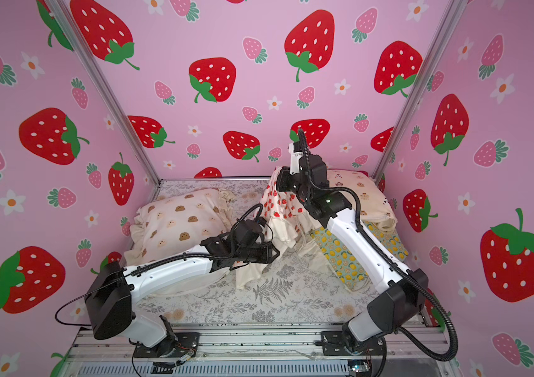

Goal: Zip up pillowcases
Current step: Adjust the pillowcase at the center of the board.

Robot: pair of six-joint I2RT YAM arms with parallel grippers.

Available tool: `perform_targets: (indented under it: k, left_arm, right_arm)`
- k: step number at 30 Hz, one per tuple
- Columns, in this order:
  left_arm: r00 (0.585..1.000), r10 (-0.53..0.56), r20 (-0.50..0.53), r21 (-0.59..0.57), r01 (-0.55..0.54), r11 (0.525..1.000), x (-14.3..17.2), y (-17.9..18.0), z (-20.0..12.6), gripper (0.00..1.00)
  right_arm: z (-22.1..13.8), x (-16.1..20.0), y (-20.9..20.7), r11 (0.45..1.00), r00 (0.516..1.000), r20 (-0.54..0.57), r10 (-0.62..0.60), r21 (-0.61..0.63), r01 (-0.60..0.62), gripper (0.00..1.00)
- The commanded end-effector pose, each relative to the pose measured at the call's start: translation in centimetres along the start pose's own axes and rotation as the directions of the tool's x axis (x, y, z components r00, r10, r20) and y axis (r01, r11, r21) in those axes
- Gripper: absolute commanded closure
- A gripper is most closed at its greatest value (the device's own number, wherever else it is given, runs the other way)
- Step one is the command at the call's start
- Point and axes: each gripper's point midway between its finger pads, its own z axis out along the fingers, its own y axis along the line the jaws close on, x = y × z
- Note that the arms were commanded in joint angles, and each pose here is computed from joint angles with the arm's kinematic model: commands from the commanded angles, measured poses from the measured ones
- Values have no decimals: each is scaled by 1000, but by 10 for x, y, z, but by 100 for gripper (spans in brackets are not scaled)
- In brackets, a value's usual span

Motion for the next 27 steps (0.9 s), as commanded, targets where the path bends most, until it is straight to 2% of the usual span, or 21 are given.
perform_targets:
  k: [1, 5, 9, 12, 14, 16, 19, 23, 27]
  left_arm:
    - [995, 31, 91, -4, -30, 1000, -38, -9, 5, 57]
    - [984, 80, 157, 24, -84, 996, -83, -36, 18, 58]
    - [977, 91, 192, -15, -89, 996, -122, -39, 39, 59]
    - [982, -3, 189, 16, 1, 1000, -143, -18, 61, 60]
    - [981, -26, 192, -26, 32, 999, -150, 4, 69, 60]
    - [984, -20, 177, -64, 31, 997, -150, 19, 74, 60]
    - [991, -44, 129, -90, 55, 994, -133, 34, 71, 59]
    - [989, -79, 125, 26, 76, 997, -101, 20, 36, 53]
    - [991, -82, 108, 47, 78, 996, -73, 17, -11, 50]
  right_arm:
    - [-40, -75, 15, 997, 975, 210, -76, -10, 80, 100]
    - [-66, -102, -5, 995, 961, 258, -103, 39, 96, 100]
    - [-87, -101, -60, 974, 956, 259, -137, 211, 83, 100]
    - [-70, -64, -125, 957, 985, 174, 1, 287, -51, 100]
    - [-49, -28, -155, 938, 995, 88, 47, 339, -74, 100]
    - [-26, 14, -179, 923, 995, 10, 99, 373, -95, 100]
    - [0, 63, -191, 921, 986, -93, 139, 377, -95, 100]
    - [3, 91, -188, 923, 980, -154, 126, 381, -59, 100]
    - [-5, 112, -177, 928, 966, -248, 70, 371, 28, 85]
